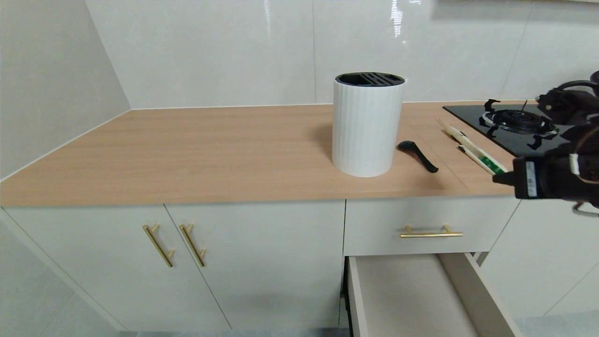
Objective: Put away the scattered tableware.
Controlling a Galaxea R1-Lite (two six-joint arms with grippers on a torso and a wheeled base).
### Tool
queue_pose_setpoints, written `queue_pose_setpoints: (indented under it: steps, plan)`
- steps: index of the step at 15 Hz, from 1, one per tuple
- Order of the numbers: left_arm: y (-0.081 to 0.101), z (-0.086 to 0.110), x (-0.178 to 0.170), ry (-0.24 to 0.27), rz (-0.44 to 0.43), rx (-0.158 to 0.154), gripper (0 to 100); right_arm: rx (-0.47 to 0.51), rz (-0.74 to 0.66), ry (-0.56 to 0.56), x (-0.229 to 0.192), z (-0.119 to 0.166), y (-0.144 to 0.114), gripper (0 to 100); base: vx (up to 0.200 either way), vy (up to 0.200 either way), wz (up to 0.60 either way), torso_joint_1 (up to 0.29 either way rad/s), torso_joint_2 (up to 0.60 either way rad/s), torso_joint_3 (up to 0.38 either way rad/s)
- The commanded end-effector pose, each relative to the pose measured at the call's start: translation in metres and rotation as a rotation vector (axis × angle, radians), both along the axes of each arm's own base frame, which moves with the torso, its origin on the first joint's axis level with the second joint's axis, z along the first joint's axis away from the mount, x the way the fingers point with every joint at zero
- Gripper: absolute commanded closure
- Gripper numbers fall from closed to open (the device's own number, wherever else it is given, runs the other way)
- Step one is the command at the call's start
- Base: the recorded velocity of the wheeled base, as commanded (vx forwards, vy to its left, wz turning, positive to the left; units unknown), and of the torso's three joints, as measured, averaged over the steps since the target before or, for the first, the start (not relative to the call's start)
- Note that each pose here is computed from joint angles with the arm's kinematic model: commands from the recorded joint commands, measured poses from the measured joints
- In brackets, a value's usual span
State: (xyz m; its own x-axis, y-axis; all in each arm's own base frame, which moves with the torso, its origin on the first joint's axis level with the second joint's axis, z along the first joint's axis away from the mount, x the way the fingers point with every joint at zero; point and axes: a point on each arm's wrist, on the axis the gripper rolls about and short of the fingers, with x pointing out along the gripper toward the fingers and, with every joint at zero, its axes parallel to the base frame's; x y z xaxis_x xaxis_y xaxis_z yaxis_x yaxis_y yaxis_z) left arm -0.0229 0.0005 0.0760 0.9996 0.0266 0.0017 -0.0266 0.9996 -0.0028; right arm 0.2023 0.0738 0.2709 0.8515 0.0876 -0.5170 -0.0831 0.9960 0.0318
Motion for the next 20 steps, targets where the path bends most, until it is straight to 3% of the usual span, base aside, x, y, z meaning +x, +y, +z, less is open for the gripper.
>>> queue_pose_setpoints:
  steps: [1,4,6,9,20]
  plan:
    - [0.000,0.000,0.000,0.002,0.001,0.000,0,0.045,0.059,0.023,-0.064,0.008,-0.011,100,0.000,0.000,0.00,0.000,0.00,0.000]
    - [0.000,0.000,0.000,0.002,0.001,0.000,0,0.110,0.051,0.141,-0.078,-0.010,-0.008,100,0.000,0.000,0.00,0.000,0.00,0.000]
    - [0.000,0.000,0.000,0.002,0.001,0.000,0,0.100,0.091,0.199,-0.086,-0.031,-0.012,100,0.000,0.000,0.00,0.000,0.00,0.000]
    - [0.000,0.000,0.000,0.002,0.001,0.000,0,0.097,0.122,0.179,-0.083,-0.043,-0.009,100,0.000,0.000,0.00,0.000,0.00,0.000]
    - [0.000,0.000,0.000,0.002,0.001,0.000,0,0.022,0.195,0.285,-0.079,-0.071,0.004,100,0.000,0.000,0.00,-0.012,0.03,0.020]
